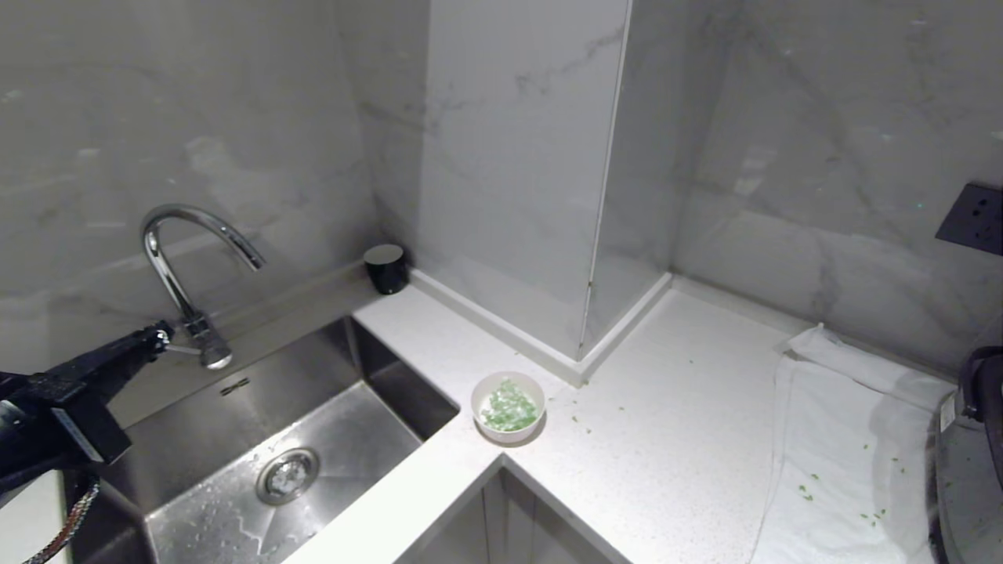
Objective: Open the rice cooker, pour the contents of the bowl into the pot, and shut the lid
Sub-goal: Pick up the bowl on the table
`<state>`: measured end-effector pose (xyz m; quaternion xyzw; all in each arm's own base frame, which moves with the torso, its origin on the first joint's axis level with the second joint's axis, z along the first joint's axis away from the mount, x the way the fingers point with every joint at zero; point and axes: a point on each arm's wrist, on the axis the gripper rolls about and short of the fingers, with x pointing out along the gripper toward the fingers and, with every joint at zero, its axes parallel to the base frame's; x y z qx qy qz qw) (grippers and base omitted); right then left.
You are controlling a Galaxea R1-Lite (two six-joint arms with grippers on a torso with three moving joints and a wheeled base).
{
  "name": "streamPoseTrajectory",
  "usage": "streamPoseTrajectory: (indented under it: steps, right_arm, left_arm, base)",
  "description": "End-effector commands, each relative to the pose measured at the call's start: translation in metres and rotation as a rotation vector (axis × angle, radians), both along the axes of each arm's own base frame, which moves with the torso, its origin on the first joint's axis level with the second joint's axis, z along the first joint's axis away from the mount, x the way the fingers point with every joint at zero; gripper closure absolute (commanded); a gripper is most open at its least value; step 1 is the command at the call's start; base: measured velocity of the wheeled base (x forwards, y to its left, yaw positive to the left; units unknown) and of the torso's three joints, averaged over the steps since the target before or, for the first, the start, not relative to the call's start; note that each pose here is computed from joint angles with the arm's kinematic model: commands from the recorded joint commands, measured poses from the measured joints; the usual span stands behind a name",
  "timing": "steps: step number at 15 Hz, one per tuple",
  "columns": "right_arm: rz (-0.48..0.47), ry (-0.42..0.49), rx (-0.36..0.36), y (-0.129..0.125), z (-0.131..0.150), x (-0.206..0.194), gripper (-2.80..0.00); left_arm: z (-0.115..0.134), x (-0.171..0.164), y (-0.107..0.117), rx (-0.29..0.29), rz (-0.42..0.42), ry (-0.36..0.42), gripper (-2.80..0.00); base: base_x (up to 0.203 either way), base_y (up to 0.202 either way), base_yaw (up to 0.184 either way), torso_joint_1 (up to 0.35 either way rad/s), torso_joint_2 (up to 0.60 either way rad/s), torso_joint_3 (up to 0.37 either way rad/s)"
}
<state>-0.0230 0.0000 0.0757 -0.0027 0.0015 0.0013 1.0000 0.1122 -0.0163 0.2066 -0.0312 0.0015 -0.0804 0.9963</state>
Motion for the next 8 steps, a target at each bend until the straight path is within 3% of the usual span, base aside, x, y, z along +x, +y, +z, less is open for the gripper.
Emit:
streamPoseTrajectory:
  steps: [1, 4, 8]
  right_arm:
    - [0.001, 0.0, -0.001, 0.0, 0.0, 0.0, 0.0]
    - [0.001, 0.0, -0.001, 0.0, 0.0, 0.0, 0.0]
    - [0.001, 0.0, -0.001, 0.0, 0.0, 0.0, 0.0]
  left_arm:
    - [0.006, -0.045, 0.013, 0.022, 0.115, -0.161, 0.0]
    - [-0.004, -0.083, 0.018, 0.049, 0.21, -0.255, 0.0]
    - [-0.034, -0.126, 0.015, 0.073, 0.197, -0.31, 0.0]
  base:
    - [0.0, 0.0, 0.0, 0.0, 0.0, 0.0]
    - [0.0, 0.0, 0.0, 0.0, 0.0, 0.0]
    - [0.0, 0.0, 0.0, 0.0, 0.0, 0.0]
